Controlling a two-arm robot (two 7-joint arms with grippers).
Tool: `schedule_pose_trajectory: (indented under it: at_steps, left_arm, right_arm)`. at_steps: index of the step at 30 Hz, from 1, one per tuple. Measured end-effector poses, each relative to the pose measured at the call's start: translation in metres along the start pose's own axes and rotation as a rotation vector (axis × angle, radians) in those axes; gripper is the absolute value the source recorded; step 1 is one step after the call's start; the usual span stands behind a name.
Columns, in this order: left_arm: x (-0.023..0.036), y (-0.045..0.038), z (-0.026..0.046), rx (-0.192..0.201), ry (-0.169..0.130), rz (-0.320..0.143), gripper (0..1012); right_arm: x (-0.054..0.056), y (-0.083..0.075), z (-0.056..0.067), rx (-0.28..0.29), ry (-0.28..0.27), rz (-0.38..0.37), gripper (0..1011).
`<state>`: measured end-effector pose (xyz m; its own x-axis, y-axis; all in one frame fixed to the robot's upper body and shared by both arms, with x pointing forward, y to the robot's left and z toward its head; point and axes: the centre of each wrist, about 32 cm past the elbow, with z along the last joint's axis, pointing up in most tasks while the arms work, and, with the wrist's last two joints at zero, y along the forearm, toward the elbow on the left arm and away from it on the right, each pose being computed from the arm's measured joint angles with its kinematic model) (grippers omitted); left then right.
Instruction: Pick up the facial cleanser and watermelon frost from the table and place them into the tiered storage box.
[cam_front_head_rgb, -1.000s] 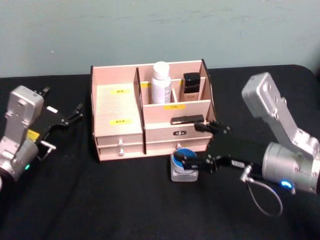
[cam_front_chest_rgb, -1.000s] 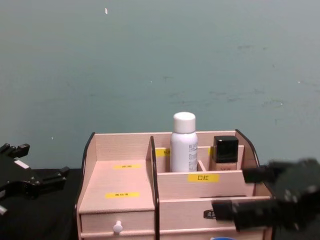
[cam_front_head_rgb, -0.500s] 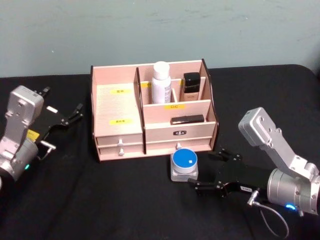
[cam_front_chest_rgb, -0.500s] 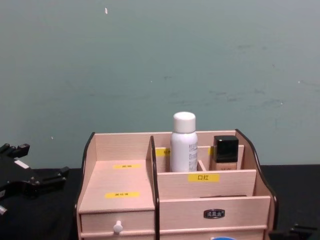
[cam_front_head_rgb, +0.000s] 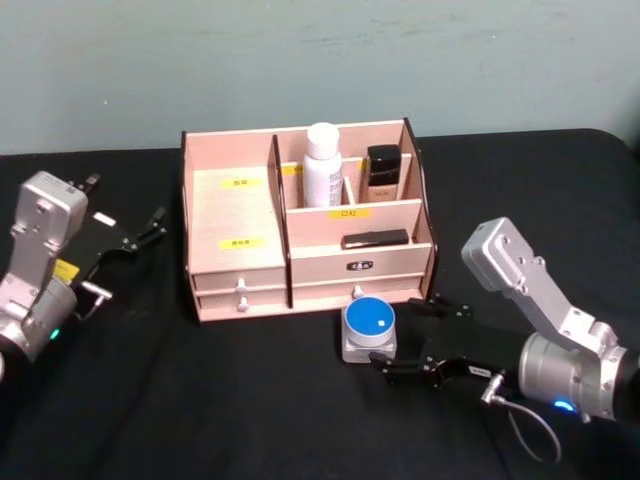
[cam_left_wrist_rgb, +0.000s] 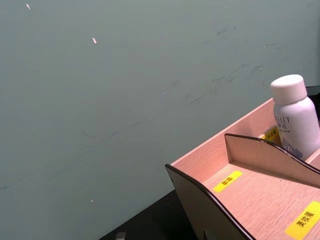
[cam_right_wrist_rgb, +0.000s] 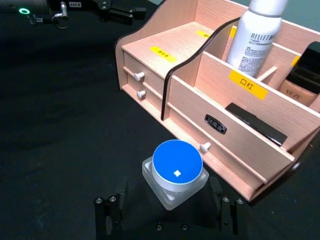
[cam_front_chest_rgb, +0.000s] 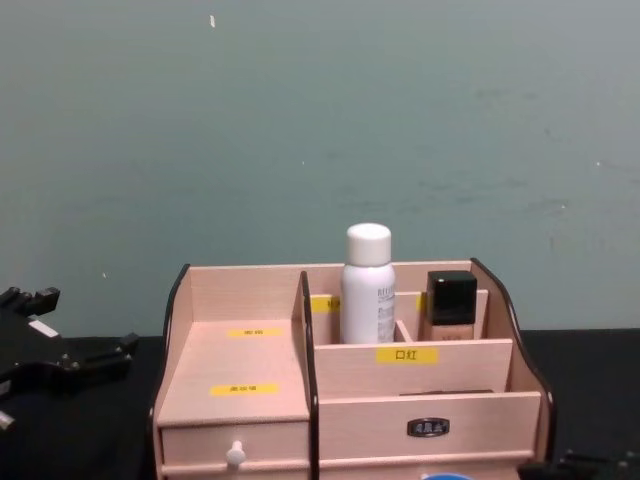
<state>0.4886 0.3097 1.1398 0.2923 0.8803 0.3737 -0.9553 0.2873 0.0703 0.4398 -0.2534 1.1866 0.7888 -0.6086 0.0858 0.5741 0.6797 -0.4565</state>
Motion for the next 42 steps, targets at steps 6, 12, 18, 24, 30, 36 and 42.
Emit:
schedule_pose_trajectory:
  at_steps: [6, 12, 18, 24, 30, 36, 42]
  left_arm:
    - [0.0000, 0.0000, 0.0000, 0.000, 0.000, 0.000, 1010]
    - [0.0000, 0.0000, 0.0000, 0.000, 0.000, 0.000, 1010]
    - [0.0000, 0.0000, 0.0000, 0.000, 0.000, 0.000, 1010]
    - [0.0000, 0.0000, 0.0000, 0.000, 0.000, 0.000, 1010]
    - [0.0000, 0.0000, 0.0000, 0.000, 0.000, 0.000, 1010]
    - [0.0000, 0.0000, 0.0000, 0.000, 0.000, 0.000, 1010]
    - [0.0000, 0.0000, 0.0000, 0.000, 0.000, 0.000, 1010]
  right_arm:
    - [0.004, 0.010, 0.000, 0.004, -0.003, 0.005, 1000]
    - [0.006, 0.017, 0.000, 0.008, -0.005, 0.007, 1000]
    - [0.008, 0.022, 0.000, 0.011, -0.008, 0.008, 1000]
    - [0.009, 0.027, 0.000, 0.016, -0.007, 0.011, 1000]
    - [0.010, 0.030, -0.001, 0.020, -0.005, 0.013, 1000]
    - [0.011, 0.034, -0.002, 0.020, -0.001, 0.012, 1000]
    - [0.012, 0.037, -0.003, 0.019, 0.004, 0.013, 1000]
